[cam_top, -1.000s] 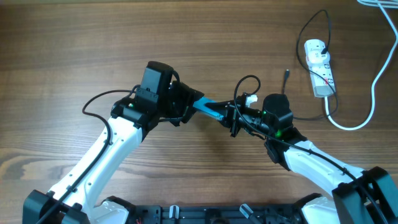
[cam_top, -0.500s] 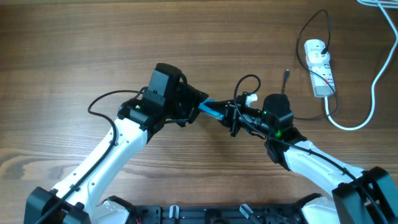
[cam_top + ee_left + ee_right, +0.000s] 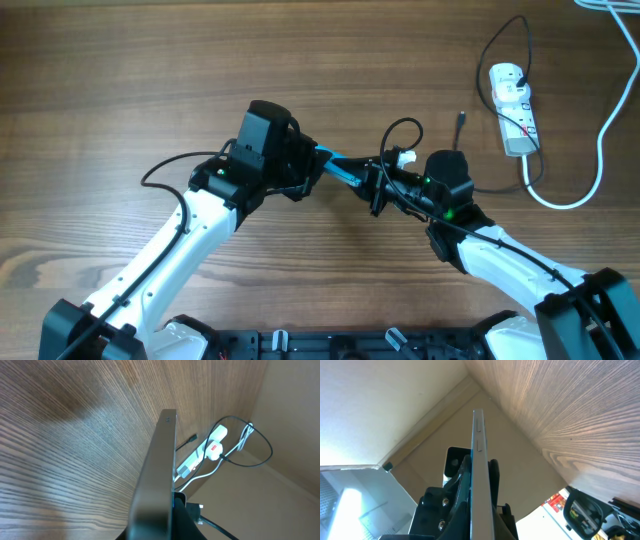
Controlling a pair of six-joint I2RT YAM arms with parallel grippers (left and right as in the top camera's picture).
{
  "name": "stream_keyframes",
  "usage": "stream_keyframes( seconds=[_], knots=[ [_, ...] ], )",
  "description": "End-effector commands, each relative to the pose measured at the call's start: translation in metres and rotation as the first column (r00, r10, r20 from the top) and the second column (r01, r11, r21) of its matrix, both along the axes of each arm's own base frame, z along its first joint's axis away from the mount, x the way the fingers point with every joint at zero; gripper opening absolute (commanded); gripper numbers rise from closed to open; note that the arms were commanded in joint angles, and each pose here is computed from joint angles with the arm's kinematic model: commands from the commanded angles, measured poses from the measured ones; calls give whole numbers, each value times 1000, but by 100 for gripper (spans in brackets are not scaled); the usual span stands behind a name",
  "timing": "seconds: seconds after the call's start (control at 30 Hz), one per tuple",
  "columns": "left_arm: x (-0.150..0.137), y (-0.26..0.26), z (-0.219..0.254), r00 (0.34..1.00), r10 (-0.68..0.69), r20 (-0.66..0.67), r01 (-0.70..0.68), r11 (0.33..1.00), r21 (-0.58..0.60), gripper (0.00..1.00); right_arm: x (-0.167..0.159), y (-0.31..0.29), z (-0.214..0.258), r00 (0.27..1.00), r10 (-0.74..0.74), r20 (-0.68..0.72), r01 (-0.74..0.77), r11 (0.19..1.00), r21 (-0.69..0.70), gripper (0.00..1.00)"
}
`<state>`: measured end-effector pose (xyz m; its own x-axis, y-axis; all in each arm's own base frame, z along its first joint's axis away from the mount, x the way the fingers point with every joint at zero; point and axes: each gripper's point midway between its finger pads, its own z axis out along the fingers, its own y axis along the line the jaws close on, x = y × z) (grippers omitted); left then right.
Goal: Plug charger to phone and switch on socket
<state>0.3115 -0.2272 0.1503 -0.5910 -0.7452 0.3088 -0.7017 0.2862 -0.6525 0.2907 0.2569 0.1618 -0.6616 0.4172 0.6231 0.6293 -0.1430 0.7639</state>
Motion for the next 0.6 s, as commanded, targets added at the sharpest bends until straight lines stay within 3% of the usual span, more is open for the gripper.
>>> stream_keyframes(
  seconds=[0.0, 0.13, 0.27, 0.33, 0.4, 0.47, 0.57],
  knots=[
    [4, 5, -4, 999, -13, 30, 12, 999, 41, 4, -11, 7, 6, 996, 76, 42, -76, 997, -1, 21],
    [17, 26, -4, 996, -26, 89, 18, 996, 86, 4, -13, 6, -3, 997, 75, 2, -75, 997, -18, 36],
    [28, 46, -2, 988, -69, 141, 54, 993, 109, 4, -13, -1, -30, 998, 42, -51, -48, 992, -113, 41],
    [32, 56, 3, 979, -109, 175, 94, 991, 91, 4, -9, -8, -45, 999, 35, 36, -26, 974, -225, 44],
    [34, 54, 20, 938, -213, 273, 211, 977, 40, 4, 1, -13, -47, 968, 79, 240, 8, 940, -340, 47],
    [29, 53, 33, 894, -288, 343, 311, 950, -12, 4, 10, -20, -49, 892, 155, 423, 67, 882, -466, 66],
    [26, 59, 30, 893, -301, 333, 330, 943, -32, 4, 16, -27, -54, 773, 290, 564, 133, 796, -590, 71]
  ],
)
